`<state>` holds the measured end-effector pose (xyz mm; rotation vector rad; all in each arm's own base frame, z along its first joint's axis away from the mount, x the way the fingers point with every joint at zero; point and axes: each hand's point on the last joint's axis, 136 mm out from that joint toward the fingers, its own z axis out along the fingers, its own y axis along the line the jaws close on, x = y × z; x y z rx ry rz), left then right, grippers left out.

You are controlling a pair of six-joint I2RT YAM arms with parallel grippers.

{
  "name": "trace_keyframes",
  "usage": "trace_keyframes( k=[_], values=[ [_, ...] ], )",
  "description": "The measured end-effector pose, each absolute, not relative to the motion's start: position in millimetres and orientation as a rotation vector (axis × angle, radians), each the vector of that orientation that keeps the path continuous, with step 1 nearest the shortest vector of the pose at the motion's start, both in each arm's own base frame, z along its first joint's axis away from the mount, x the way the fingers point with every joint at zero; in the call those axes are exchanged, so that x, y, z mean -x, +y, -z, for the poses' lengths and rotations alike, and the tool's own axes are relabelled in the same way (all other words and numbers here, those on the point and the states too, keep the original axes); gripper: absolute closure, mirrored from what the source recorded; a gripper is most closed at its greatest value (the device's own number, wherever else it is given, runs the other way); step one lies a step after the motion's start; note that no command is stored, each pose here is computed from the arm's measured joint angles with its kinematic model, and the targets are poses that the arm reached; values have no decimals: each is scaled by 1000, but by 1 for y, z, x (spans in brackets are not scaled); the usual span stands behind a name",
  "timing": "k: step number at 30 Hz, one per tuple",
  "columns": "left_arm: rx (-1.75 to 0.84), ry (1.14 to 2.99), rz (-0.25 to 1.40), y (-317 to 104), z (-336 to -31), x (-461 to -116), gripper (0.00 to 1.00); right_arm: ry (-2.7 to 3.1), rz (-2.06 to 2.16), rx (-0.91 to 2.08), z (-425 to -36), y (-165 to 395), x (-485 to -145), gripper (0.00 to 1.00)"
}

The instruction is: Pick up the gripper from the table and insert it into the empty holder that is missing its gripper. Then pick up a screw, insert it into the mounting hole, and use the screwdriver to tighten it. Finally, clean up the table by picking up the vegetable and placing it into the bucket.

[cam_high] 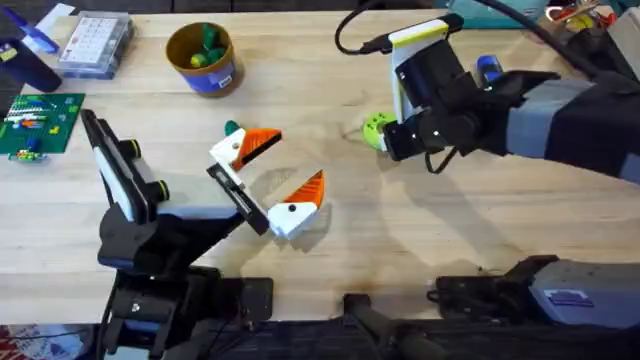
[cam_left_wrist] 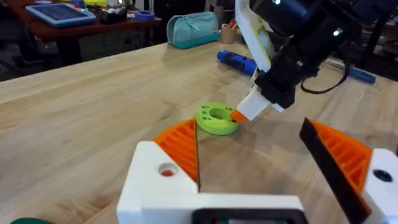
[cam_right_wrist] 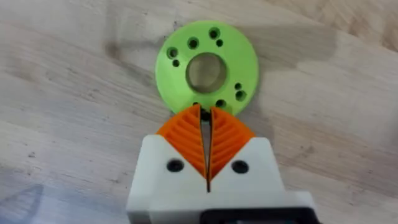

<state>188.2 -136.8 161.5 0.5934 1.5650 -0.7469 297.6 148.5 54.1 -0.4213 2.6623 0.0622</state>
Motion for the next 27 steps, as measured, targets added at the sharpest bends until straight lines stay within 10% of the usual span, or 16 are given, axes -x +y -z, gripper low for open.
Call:
trace_keyframes(
  k=[15, 27],
  values=[
    [-593, 1565, 747, -137, -162, -188, 10, 2722, -34, 436, -61, 142, -285, 990],
    [-593, 1565, 747, -137, -162, -188, 10, 2621, -88, 412, -162, 140, -280, 990]
  ],
)
